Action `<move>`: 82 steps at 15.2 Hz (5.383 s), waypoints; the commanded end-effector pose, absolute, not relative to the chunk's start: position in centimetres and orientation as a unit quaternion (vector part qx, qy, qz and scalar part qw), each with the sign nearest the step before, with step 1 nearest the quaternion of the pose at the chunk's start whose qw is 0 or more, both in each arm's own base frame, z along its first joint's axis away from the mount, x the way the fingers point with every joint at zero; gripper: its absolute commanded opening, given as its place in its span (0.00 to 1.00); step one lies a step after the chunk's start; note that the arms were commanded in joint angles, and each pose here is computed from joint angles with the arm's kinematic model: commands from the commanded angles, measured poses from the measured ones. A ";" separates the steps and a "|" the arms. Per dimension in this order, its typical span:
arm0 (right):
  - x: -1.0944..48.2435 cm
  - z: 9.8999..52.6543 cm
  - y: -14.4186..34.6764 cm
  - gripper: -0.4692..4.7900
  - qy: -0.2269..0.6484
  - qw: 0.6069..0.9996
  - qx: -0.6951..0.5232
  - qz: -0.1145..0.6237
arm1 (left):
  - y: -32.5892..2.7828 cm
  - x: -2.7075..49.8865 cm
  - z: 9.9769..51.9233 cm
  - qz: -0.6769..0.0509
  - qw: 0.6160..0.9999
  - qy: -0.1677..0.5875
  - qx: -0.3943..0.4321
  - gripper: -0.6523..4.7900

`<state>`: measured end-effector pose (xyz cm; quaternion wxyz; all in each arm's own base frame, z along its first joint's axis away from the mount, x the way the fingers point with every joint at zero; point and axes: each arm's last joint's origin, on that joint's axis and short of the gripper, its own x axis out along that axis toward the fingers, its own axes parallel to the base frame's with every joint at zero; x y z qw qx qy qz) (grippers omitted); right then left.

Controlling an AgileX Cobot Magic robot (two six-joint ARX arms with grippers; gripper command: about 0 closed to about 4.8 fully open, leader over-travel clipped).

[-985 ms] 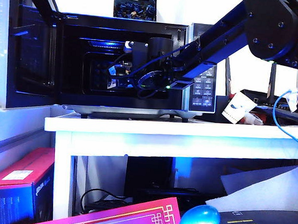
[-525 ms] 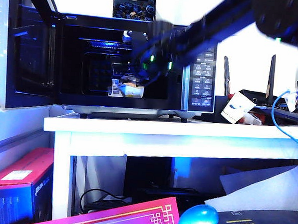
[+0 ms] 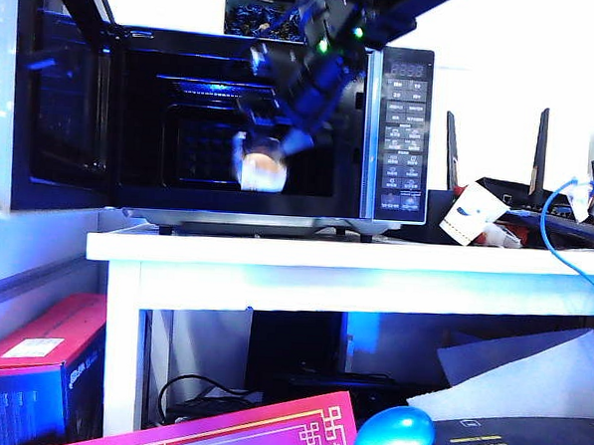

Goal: Open the microwave door, place the box of snacks from the top of the microwave inside, then close the microwave door.

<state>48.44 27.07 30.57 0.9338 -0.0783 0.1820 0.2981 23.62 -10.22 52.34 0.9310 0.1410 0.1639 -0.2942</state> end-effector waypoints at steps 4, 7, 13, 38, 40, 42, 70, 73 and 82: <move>48.7 33.7 27.7 0.81 0.037 0.946 -0.049 0.317 | -10.2 23.4 52.6 -0.298 0.932 0.155 0.138 0.11; 48.7 33.8 27.8 1.00 0.034 0.946 -0.049 0.318 | -10.2 23.4 52.6 -0.298 0.932 0.158 0.135 0.11; 44.9 37.5 25.9 0.64 0.145 0.933 -0.070 0.321 | -10.2 23.4 52.6 -0.297 0.932 0.159 0.135 0.11; 48.6 26.4 28.4 0.08 0.256 0.902 -0.079 0.338 | -10.2 23.4 52.7 -0.297 0.933 0.154 0.134 0.11; 48.9 26.7 28.8 0.08 0.223 0.911 -0.074 0.340 | -10.2 23.4 52.6 -0.297 0.932 0.159 0.135 0.11; 49.2 27.4 28.9 0.08 0.181 0.921 -0.067 0.339 | -10.2 23.4 52.6 -0.297 0.932 0.159 0.135 0.11; 25.3 57.7 15.1 0.08 -0.008 0.942 -0.039 0.332 | -9.3 25.7 47.1 -0.006 0.896 0.398 0.199 0.11; 24.2 58.5 14.4 0.08 -0.025 0.943 -0.035 0.329 | -9.9 26.9 46.1 -0.016 0.887 0.414 0.201 0.11; 23.2 59.4 13.5 0.08 -0.042 0.959 -0.030 0.278 | -13.2 31.0 44.9 -0.258 0.892 0.357 0.103 0.11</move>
